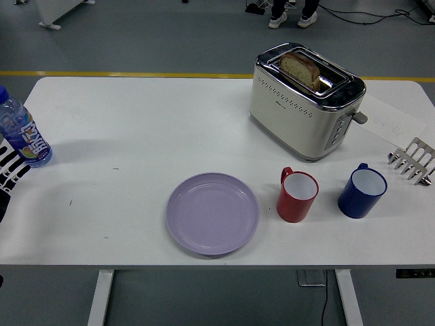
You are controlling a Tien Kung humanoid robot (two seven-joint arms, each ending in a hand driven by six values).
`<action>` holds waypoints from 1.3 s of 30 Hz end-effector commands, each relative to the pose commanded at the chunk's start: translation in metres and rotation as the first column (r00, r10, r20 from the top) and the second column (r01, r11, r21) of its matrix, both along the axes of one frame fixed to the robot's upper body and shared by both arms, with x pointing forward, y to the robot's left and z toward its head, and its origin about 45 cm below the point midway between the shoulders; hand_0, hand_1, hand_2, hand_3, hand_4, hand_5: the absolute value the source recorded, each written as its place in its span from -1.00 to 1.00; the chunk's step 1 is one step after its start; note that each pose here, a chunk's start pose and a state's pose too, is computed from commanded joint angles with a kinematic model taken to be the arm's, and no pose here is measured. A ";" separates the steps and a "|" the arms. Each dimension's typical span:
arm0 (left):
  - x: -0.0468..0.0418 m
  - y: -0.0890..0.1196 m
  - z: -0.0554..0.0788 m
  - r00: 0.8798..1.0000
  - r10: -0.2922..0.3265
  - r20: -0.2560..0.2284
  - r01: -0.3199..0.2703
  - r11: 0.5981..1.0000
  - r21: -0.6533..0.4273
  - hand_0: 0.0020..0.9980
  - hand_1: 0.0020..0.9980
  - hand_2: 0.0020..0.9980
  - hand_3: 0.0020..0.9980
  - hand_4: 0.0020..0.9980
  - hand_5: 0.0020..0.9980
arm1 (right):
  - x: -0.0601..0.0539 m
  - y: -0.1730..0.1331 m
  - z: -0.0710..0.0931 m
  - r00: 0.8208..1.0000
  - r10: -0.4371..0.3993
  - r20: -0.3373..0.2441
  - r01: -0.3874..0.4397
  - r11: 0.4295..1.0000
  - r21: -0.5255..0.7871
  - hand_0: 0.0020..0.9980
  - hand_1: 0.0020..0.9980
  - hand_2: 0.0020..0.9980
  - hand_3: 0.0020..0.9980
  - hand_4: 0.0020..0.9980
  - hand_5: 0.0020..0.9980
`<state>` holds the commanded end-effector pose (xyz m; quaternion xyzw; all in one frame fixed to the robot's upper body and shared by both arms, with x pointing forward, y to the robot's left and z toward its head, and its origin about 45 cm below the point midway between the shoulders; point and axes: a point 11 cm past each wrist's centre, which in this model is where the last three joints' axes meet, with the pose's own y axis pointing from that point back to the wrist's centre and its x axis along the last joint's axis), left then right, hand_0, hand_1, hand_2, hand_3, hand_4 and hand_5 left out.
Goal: Push plate across desktop
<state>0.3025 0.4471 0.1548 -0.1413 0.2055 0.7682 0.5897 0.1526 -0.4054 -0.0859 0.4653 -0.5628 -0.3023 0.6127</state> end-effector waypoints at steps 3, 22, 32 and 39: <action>0.0000 0.000 -0.001 1.000 0.003 -0.002 -0.003 1.000 -0.005 0.26 0.35 0.29 0.19 -0.03 1.00 | 0.001 0.000 0.000 1.000 -0.006 0.006 0.006 1.000 0.001 0.13 0.05 0.22 0.14 -0.85 0.10; 0.0077 -0.003 0.004 1.000 -0.003 0.016 0.004 1.000 -0.013 0.26 0.35 0.29 0.19 -0.02 1.00 | 0.006 0.001 0.001 1.000 -0.015 0.025 0.015 1.000 0.001 0.13 0.05 0.22 0.14 -0.85 0.10; 0.0137 -0.011 0.004 1.000 -0.019 0.024 0.019 1.000 -0.024 0.28 0.35 0.29 0.19 -0.02 1.00 | 0.005 0.000 0.001 1.000 -0.013 0.024 0.013 1.000 -0.002 0.13 0.05 0.22 0.15 -0.85 0.10; 0.0148 -0.015 0.002 0.999 -0.029 0.015 0.029 0.999 -0.023 0.29 0.35 0.29 0.19 -0.01 1.00 | 0.004 0.000 0.001 1.000 -0.019 0.020 0.020 1.000 -0.005 0.14 0.05 0.22 0.15 -0.85 0.10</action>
